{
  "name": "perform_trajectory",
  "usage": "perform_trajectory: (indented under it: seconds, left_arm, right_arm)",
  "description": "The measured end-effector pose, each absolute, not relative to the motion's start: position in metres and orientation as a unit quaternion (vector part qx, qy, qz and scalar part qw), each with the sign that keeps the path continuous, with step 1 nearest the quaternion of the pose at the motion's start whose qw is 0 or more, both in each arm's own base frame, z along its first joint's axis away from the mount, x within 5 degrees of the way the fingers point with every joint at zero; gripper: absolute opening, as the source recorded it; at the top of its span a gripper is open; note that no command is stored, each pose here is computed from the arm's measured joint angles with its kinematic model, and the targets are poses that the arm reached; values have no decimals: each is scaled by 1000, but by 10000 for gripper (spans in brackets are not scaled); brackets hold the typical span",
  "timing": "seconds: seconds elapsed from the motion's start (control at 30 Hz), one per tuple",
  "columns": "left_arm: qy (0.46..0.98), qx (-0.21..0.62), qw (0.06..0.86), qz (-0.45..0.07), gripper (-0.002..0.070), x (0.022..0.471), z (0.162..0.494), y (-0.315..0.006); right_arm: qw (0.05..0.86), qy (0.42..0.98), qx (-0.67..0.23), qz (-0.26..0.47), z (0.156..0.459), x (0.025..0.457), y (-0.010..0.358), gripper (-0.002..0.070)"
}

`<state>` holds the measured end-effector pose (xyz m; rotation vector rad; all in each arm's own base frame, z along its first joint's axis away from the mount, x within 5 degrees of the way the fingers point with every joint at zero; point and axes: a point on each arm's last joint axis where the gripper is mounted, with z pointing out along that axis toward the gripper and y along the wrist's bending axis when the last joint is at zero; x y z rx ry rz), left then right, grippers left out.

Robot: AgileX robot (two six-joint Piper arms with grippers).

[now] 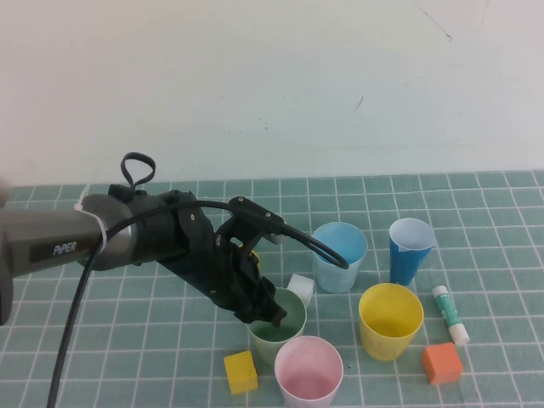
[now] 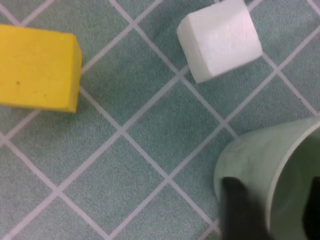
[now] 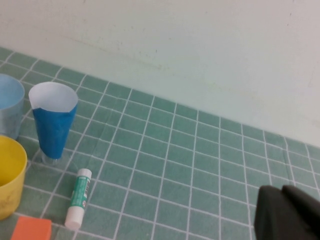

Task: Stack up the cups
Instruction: Pick up the green cup

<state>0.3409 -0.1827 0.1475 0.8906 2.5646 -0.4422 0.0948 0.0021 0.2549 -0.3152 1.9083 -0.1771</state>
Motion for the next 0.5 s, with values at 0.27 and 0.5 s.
perform_trajectory:
  seconds: [0.27,0.5]
  left_arm:
    - [914,321,193,-158,15,340,148,-183]
    - [900,327,239,-163,10,336,187,-181]
  right_arm:
    - [564,811,-134,-75,255,95,2,-1]
    - [564,811,-134,-75,255,95,2,-1]
